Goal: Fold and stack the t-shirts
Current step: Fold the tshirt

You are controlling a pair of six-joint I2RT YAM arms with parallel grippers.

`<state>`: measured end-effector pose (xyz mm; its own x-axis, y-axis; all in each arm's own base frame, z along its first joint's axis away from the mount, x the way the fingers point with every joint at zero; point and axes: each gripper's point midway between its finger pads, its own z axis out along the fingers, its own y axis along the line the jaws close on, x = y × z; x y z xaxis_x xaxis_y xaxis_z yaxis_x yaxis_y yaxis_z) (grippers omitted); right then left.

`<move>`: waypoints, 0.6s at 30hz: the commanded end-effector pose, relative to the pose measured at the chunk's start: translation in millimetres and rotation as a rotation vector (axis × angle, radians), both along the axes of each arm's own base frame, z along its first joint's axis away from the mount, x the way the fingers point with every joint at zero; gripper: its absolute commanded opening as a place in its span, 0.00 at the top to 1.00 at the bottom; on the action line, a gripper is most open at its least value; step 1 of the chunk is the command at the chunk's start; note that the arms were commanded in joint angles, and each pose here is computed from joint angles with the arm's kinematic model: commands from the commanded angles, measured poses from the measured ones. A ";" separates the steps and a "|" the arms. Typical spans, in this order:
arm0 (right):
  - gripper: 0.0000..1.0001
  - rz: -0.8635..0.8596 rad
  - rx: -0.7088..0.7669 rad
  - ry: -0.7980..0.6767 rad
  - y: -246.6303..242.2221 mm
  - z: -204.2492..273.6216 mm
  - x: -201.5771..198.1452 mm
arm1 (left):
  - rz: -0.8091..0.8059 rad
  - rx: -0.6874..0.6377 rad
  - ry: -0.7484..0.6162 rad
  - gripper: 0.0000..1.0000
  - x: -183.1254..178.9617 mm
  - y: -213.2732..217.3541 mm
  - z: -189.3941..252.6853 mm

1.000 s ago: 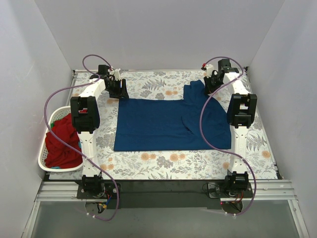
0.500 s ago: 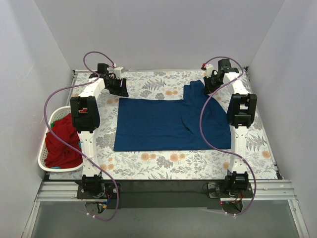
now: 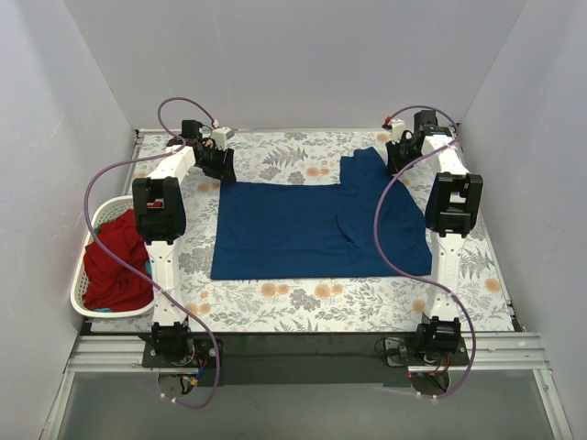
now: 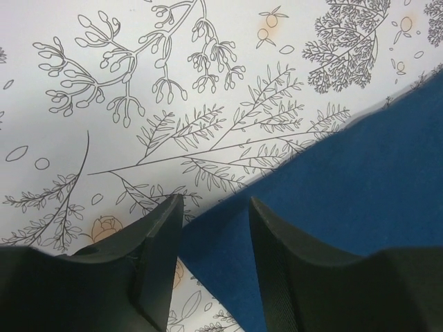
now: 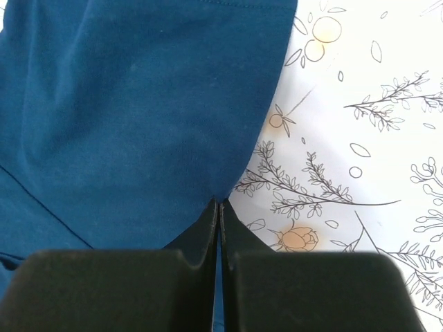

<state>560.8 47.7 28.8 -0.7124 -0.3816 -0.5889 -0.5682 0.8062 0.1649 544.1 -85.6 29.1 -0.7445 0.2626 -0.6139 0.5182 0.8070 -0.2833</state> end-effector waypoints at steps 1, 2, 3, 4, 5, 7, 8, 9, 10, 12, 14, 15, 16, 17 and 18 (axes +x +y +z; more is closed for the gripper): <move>0.99 0.015 0.024 -0.066 7.7 33.6 4.4 | -0.027 0.055 -0.064 0.59 8.2 10.2 4.7; 0.99 0.018 0.022 -0.068 7.6 34.2 3.9 | -0.040 0.062 -0.059 0.61 6.5 10.8 4.7; 0.99 0.020 0.021 -0.069 7.5 34.5 3.7 | -0.061 0.067 -0.049 0.64 3.3 10.0 1.1; 0.99 0.020 0.021 -0.069 7.5 34.4 3.5 | -0.071 0.071 -0.044 0.65 1.0 11.1 0.8; 0.99 0.025 0.019 -0.071 7.3 34.5 3.0 | -0.088 0.074 -0.025 0.66 -5.3 10.9 -2.0; 0.99 0.026 0.018 -0.073 7.3 36.3 2.3 | -0.094 0.072 0.000 0.65 -13.3 10.6 -6.8; 0.99 0.027 0.017 -0.074 7.2 36.6 2.1 | -0.096 0.067 0.005 0.64 -16.1 9.9 -6.5; 0.99 0.027 0.017 -0.072 7.3 37.0 1.0 | -0.103 0.062 0.018 0.65 -21.6 8.8 -10.4; 0.99 0.030 0.019 -0.076 7.7 38.1 1.3 | -0.104 0.060 0.015 0.65 -22.6 8.6 -8.0; 0.99 0.028 0.022 -0.079 8.1 40.3 1.4 | -0.105 0.055 0.017 0.66 -24.6 7.8 -8.1; 0.99 0.027 0.025 -0.084 8.6 43.2 2.1 | -0.105 0.055 0.018 0.67 -24.5 7.8 -7.7; 0.99 0.027 0.025 -0.088 8.6 45.1 2.8 | -0.074 0.058 0.019 0.69 -22.4 24.1 -8.7; 0.99 0.028 0.026 -0.093 8.8 47.9 3.4 | -0.073 0.061 0.015 0.72 -20.8 24.8 -7.8; 0.99 0.026 0.025 -0.100 8.6 51.0 4.2 | -0.069 0.062 0.014 0.73 -19.8 25.8 -6.9; 0.99 0.027 0.027 -0.102 8.9 52.3 4.2 | -0.069 0.062 0.019 0.74 -20.0 25.9 -7.7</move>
<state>558.3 50.1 32.0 -0.7079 -0.3812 -0.5946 -0.5747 0.8003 0.1711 541.0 -74.7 23.9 -0.6884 0.3509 -0.6347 0.5988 0.7689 -0.2243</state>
